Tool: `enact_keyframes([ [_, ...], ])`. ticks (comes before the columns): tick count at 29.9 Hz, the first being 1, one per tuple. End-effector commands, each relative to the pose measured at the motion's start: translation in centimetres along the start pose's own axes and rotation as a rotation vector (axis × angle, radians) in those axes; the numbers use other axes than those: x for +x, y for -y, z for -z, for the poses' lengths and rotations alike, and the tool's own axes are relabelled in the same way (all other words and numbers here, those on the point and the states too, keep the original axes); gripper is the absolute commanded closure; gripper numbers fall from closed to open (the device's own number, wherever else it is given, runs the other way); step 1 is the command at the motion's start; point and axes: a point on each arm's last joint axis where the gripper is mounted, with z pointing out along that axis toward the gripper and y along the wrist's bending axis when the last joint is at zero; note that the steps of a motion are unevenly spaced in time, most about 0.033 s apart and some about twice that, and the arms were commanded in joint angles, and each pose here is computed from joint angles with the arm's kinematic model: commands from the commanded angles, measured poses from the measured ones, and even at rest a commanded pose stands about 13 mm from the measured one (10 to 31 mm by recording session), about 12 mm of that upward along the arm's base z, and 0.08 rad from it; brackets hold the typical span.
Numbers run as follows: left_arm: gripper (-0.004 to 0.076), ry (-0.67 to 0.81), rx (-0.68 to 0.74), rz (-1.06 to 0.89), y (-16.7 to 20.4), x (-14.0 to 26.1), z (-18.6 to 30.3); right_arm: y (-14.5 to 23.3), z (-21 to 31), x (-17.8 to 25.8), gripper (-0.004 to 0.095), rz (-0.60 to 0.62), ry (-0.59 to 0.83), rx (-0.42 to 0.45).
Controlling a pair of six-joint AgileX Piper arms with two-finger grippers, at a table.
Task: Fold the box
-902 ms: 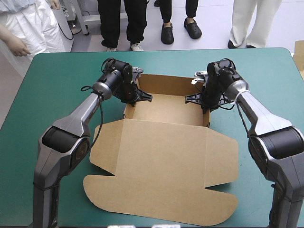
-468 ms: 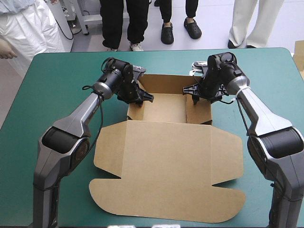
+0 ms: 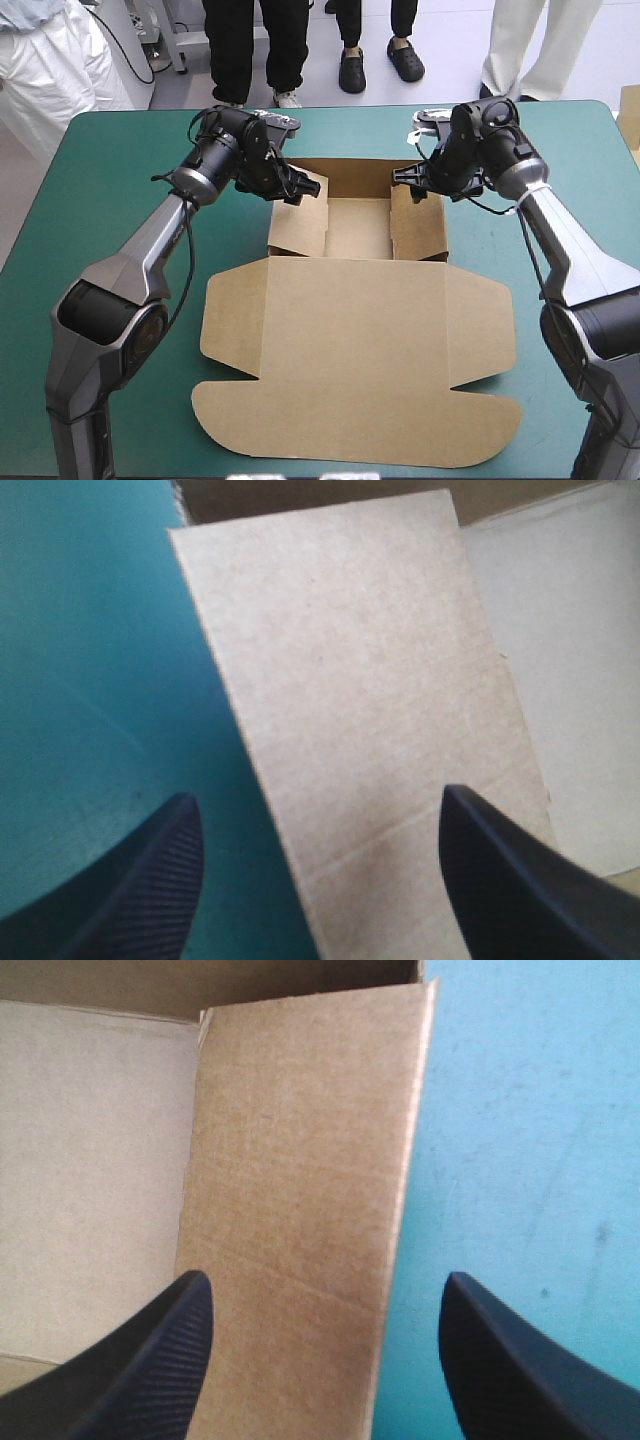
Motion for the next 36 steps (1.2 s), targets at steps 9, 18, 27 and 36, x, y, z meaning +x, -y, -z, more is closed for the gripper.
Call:
enact_keyframes([
  [9, 0.0244, 0.324, -0.015, -0.029, -0.1, 2.3, 16.1, 0.7, 10.7, 1.6, 0.0302, 0.032, 0.233, -0.018],
  [18, 0.0246, 0.459, -0.07, -0.097, 0.4, 8.9, 23.5, 1.0, 13.4, 2.5, 0.0258, 0.06, 0.294, -0.018],
  [27, 0.0246, 0.504, -0.052, -0.118, -0.8, 17.7, 26.1, 0.9, 11.8, 1.9, 0.0189, 0.065, 0.261, -0.001],
  [36, 0.0246, 0.557, -0.042, -0.115, -2.5, 25.0, 26.9, 0.3, 7.5, 0.8, 0.0168, 0.056, 0.159, -0.026],
])
